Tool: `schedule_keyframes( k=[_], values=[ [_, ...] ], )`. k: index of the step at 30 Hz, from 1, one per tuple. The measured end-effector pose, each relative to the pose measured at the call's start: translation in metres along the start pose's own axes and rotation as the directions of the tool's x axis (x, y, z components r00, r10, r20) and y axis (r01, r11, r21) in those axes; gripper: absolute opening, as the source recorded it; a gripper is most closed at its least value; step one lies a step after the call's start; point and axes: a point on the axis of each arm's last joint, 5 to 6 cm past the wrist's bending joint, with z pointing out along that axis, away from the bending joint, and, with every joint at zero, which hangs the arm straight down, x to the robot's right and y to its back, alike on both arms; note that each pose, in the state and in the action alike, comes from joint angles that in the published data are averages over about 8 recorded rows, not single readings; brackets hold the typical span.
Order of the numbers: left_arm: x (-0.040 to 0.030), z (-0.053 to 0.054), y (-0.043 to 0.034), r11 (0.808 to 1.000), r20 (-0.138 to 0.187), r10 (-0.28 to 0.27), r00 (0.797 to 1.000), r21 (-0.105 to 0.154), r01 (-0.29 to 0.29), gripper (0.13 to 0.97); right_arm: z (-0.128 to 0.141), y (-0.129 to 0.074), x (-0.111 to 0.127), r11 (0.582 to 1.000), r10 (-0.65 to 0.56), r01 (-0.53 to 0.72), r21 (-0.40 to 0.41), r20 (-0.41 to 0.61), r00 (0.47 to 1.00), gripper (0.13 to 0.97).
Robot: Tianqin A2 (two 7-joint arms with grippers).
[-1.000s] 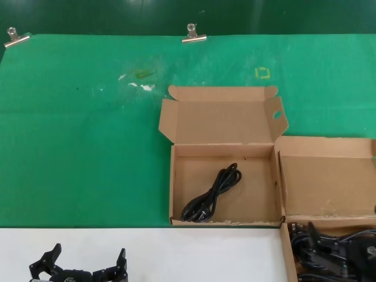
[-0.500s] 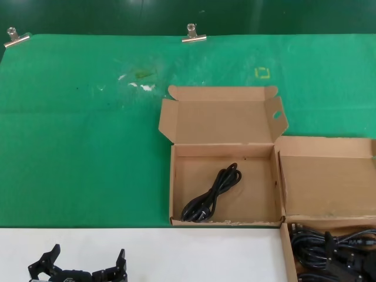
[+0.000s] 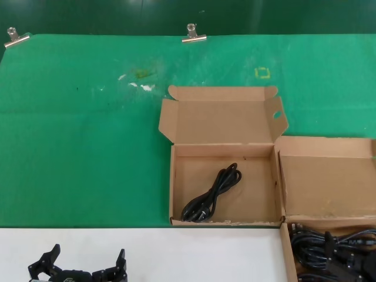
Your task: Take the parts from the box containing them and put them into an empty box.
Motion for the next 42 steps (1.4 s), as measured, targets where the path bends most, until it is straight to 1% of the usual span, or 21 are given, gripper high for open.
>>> schedule_keyframes(
  k=[42],
  values=[
    [0.0,0.0,0.0,1.0,0.0,0.0,1.0,0.0,0.0,0.966,0.0,0.0,0.0,1.0,0.0,0.0,0.0,0.0,1.0,0.966]
  ],
)
